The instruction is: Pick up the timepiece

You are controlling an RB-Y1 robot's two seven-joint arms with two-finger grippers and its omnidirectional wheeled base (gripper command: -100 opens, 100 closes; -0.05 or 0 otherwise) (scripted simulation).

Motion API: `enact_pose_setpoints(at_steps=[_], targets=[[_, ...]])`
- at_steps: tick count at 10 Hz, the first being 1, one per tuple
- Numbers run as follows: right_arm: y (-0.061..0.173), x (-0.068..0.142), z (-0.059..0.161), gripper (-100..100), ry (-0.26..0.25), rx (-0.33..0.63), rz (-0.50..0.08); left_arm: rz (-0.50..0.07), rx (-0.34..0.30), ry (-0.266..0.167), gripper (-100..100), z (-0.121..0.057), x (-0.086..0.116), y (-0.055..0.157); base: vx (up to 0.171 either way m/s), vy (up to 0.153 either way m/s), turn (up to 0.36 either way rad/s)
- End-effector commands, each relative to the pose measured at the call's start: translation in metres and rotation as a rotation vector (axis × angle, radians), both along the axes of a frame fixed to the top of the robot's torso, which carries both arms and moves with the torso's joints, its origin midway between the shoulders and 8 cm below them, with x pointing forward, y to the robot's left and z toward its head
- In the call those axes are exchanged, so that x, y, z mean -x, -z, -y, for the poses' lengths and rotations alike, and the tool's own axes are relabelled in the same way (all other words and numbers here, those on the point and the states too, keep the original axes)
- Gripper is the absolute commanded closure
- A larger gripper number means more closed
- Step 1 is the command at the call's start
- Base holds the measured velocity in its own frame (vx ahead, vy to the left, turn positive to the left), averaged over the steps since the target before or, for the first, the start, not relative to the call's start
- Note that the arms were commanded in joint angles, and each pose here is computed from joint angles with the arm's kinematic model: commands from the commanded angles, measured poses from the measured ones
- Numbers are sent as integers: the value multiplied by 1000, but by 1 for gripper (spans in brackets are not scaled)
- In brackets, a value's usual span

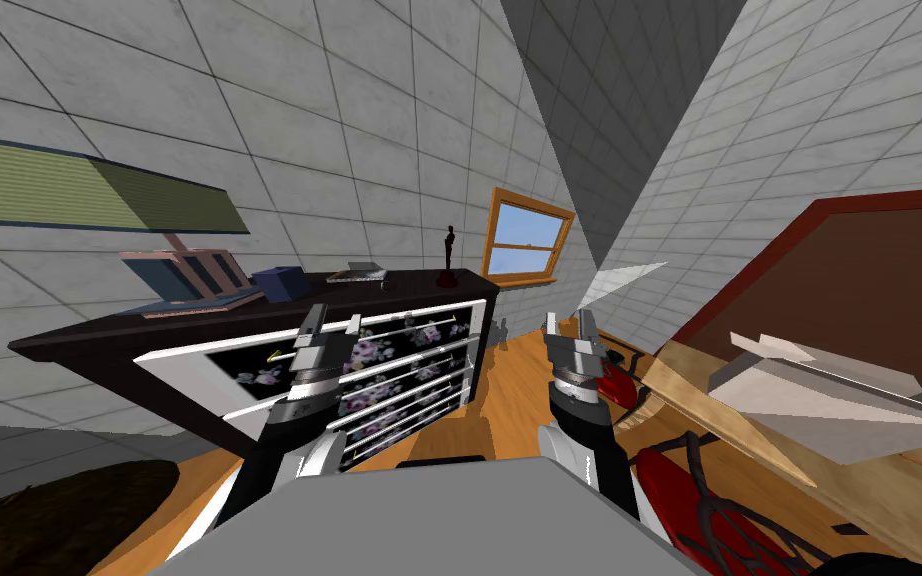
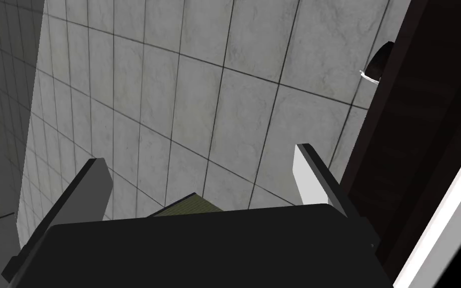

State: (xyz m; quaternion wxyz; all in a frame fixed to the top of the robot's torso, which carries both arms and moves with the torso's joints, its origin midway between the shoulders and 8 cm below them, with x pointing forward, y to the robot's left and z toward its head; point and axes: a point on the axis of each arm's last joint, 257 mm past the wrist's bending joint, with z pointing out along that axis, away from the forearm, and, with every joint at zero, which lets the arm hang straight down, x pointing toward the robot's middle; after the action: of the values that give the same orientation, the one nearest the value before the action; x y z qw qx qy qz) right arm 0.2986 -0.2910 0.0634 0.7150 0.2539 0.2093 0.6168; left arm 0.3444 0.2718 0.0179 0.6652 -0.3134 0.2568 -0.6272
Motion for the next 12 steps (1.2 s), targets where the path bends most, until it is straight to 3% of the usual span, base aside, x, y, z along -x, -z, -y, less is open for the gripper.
enact_pose_setpoints(at_steps=[1, 4, 7, 12], targets=[[0, 0, 0, 0, 0, 0, 0, -10, -42, 22, -100, 3, -5, 0, -18, -7, 60], [0, 0, 0, 0, 0, 0, 0, -21, -101, 50, -100, 4, -17, -1, -46, -23, 92], [0, 0, 0, 0, 0, 0, 0, -46, -178, 63, -100, -6, -44, -6, -70, -26, 158], [0, 0, 0, 0, 0, 0, 0, -31, -216, 56, -100, -18, -69, -28, -53, -18, 95]])
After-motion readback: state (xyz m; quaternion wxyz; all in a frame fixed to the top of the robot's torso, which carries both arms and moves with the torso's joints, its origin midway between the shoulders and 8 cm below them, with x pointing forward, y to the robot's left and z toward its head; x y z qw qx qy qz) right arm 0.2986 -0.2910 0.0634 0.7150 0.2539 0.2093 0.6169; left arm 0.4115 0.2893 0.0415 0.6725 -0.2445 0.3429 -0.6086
